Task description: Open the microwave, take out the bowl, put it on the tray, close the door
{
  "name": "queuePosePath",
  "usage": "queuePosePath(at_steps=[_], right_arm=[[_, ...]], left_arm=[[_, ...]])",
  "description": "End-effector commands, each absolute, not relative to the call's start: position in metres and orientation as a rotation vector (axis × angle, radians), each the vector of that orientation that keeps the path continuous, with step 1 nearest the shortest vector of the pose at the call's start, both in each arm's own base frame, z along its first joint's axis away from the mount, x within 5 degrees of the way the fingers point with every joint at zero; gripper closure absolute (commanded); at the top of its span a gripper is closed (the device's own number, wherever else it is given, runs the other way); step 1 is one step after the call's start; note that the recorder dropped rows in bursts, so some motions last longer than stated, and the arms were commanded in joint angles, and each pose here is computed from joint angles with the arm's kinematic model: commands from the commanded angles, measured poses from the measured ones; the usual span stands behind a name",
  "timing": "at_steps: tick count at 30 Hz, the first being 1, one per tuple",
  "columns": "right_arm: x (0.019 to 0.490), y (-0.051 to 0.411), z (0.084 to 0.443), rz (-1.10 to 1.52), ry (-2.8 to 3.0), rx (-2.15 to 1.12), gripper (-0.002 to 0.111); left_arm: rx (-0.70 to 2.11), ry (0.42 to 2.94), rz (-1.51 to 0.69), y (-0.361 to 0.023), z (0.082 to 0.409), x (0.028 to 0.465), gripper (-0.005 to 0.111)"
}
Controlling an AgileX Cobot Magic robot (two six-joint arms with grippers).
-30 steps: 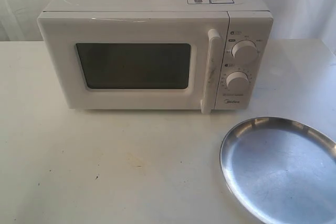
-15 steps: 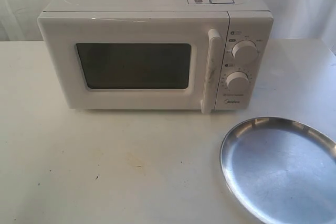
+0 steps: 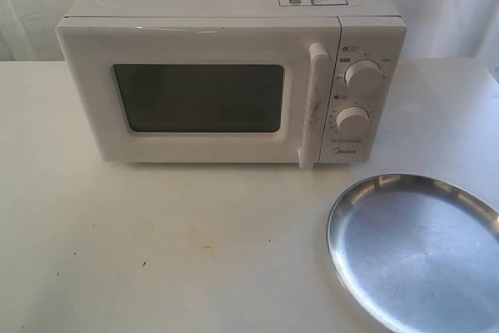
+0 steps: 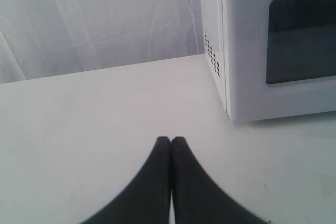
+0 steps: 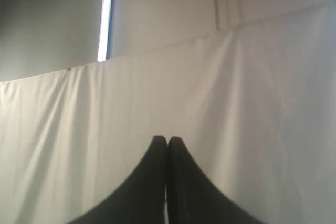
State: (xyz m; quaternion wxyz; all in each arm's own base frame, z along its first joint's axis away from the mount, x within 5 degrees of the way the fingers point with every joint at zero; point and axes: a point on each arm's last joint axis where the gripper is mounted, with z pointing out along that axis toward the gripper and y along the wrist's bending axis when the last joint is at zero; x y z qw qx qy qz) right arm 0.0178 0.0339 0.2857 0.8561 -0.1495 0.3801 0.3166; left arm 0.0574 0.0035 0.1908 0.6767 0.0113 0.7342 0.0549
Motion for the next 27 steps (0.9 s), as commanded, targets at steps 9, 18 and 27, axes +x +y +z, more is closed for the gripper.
queuePosePath(at_steps=[9, 18, 27], right_arm=[[0.09, 0.081, 0.322, 0.652, 1.061, -0.651, 0.108], [0.156, 0.103, 0.253, 0.628, 1.392, -0.748, 0.108], [0.197, 0.095, 0.21, 0.68, 1.401, -0.645, 0.108]], left_arm=[[0.024, 1.641, 0.114, 0.003, 0.192, 0.057, 0.107], [0.024, 1.641, 0.114, 0.003, 0.192, 0.057, 0.107], [0.024, 1.641, 0.114, 0.003, 0.192, 0.057, 0.107]])
